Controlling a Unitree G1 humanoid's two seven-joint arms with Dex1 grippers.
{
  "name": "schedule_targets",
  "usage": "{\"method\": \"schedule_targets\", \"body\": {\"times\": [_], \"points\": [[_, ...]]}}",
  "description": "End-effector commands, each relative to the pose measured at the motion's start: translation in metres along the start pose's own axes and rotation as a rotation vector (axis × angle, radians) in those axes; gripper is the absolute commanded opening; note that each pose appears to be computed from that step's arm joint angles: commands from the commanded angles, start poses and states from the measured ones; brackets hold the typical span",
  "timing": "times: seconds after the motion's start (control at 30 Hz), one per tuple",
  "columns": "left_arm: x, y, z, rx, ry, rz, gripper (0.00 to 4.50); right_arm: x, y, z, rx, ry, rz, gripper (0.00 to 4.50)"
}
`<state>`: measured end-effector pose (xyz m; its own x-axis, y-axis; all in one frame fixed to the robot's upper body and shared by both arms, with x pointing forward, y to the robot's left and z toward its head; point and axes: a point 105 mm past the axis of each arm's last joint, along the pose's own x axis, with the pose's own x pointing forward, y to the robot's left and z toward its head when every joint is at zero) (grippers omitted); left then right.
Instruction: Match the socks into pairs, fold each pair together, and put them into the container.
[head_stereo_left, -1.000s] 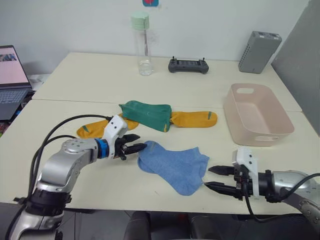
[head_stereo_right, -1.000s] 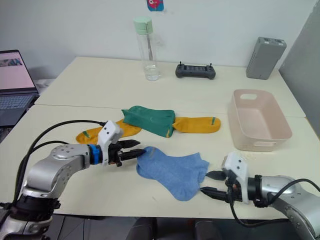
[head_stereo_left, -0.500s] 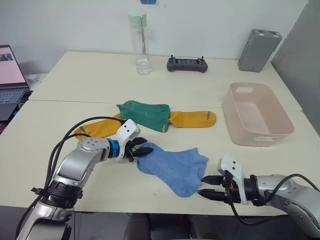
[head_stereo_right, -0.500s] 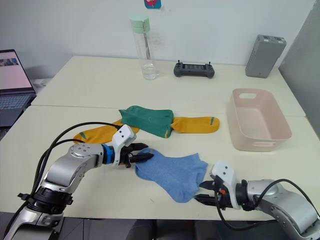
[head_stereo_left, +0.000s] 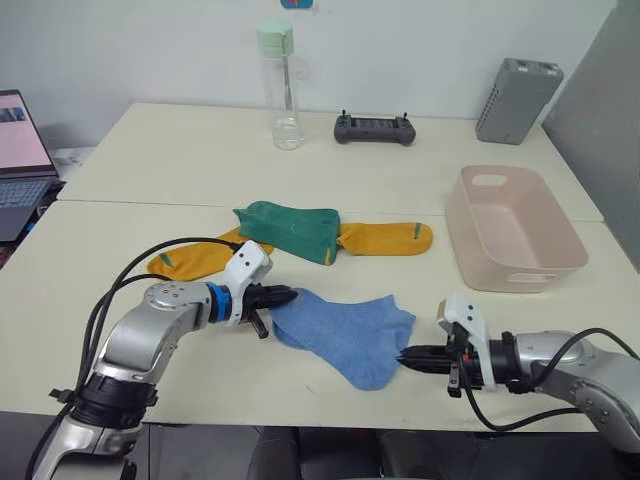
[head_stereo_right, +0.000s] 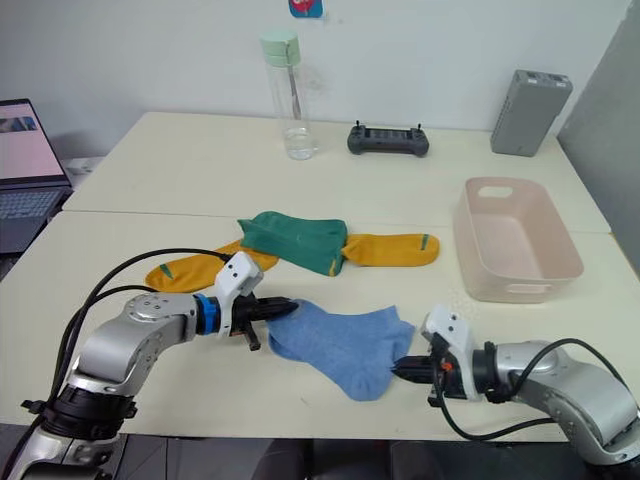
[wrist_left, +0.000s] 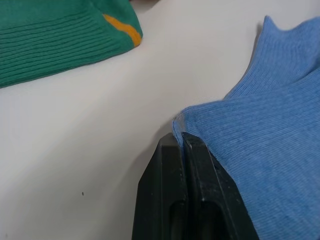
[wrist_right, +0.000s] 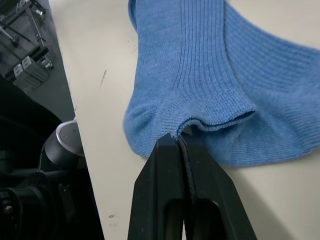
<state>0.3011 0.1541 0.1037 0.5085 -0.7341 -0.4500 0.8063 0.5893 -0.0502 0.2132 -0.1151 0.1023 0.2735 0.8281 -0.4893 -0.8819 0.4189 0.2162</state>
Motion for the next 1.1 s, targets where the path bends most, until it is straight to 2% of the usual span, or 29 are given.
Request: {"method": "schedule_targets", "body": {"times": [0.03, 0.23, 0.6, 0.97, 1.1], "points": [[-0.016, -0.005, 0.017, -0.039, -0.077, 0.014, 0.03, -0.012, 0.001, 0.016, -0.026, -0.030, 0.009, 0.00], [-0.030, -0.018, 0.023, -0.164, -0.146, 0.037, 0.03, -0.021, -0.017, 0.036, -0.031, -0.057, -0.012, 0.00], [-0.019, -0.044, 0.006, -0.244, -0.193, 0.067, 0.03, -0.022, -0.049, 0.032, -0.052, 0.009, -0.041, 0.00], [-0.022, -0.039, 0.003, -0.237, -0.305, 0.161, 0.03, -0.012, -0.060, 0.028, -0.058, 0.029, -0.057, 0.00], [-0.022, -0.041, -0.003, -0.251, -0.303, 0.168, 0.03, -0.010, -0.066, 0.030, -0.075, 0.030, -0.078, 0.00]]}}
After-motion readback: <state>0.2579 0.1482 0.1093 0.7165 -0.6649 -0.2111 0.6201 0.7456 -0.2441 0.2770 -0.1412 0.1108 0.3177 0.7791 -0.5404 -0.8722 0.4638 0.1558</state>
